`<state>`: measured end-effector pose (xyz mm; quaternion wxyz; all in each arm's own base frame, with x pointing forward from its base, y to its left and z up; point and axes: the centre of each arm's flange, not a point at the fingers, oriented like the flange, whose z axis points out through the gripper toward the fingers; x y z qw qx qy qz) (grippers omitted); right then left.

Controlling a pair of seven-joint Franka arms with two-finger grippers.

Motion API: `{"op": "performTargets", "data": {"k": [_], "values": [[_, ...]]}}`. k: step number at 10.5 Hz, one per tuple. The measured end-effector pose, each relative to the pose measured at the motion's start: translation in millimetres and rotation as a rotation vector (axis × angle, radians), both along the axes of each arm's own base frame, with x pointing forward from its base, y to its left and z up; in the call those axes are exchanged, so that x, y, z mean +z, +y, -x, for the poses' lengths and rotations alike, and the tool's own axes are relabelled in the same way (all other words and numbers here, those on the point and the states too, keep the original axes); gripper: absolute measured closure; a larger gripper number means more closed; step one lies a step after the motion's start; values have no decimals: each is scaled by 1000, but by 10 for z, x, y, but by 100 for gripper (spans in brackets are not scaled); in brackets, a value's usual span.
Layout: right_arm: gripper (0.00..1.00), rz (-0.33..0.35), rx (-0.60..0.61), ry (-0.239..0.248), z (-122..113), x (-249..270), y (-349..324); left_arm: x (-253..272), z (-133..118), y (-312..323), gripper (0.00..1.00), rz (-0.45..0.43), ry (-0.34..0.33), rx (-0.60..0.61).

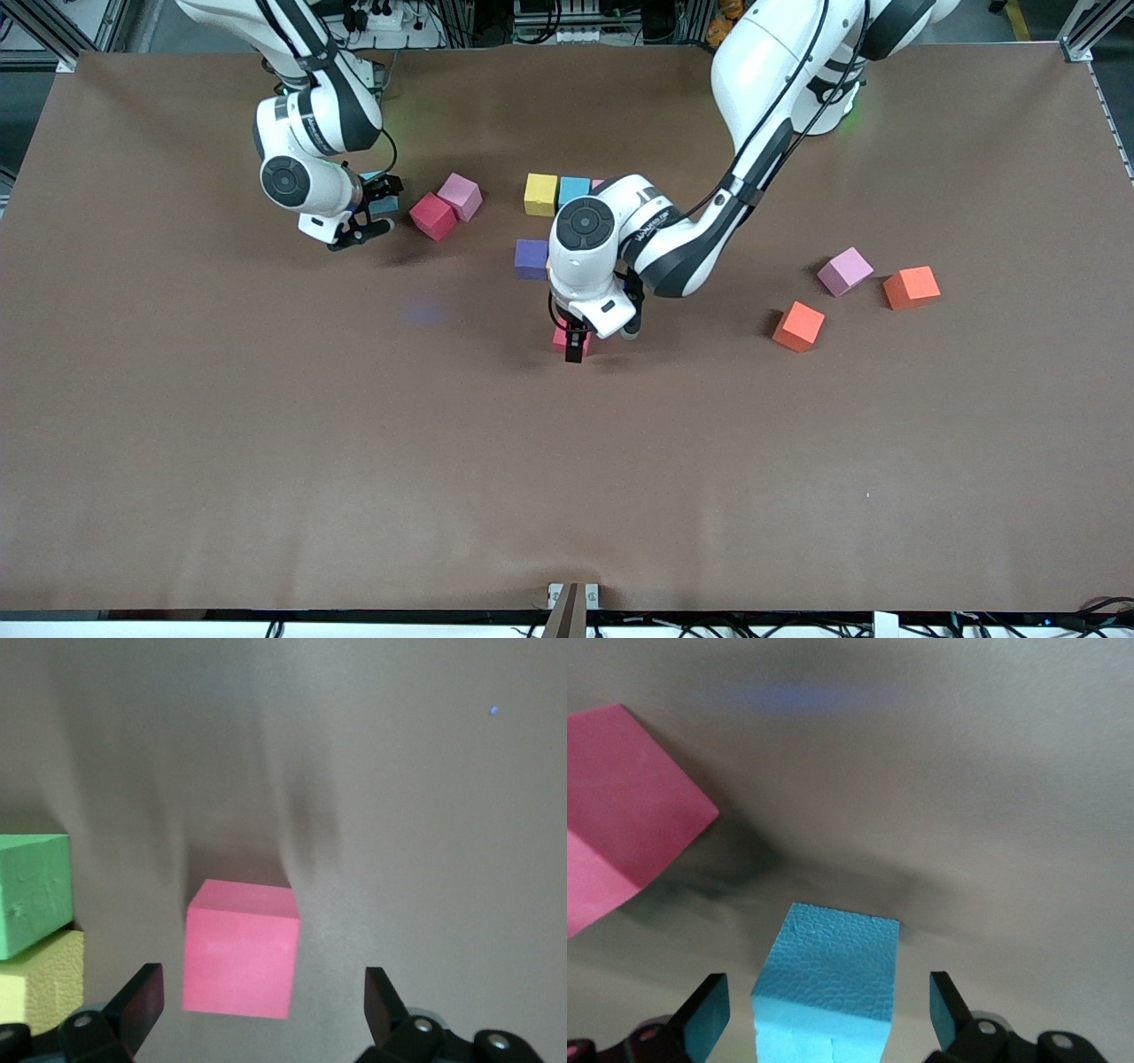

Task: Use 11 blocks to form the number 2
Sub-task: 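Grasp the cyan block with the right gripper while the left gripper reaches red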

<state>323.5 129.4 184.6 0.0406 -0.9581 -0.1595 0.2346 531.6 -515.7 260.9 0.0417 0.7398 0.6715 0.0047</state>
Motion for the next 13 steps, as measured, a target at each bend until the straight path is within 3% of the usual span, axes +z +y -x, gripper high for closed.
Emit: {"op": "performTargets", "data": {"k": [3,7,9,11,13], "values": [[0,10,1,23,41,-135,-9,-21,-30,-16,0,4,-1,3],[9,28,-33,60,100,-159,-27,-325,-34,-90,0,1,23,-1],[19,48,-70,69,110,-161,-32,-323,-42,-96,0,2,22,0],[41,50,-80,66,90,-146,-25,-337,-40,-95,0,1,24,0],[41,40,-79,67,-28,-34,33,-381,-32,-95,0,-2,29,-1]]}}
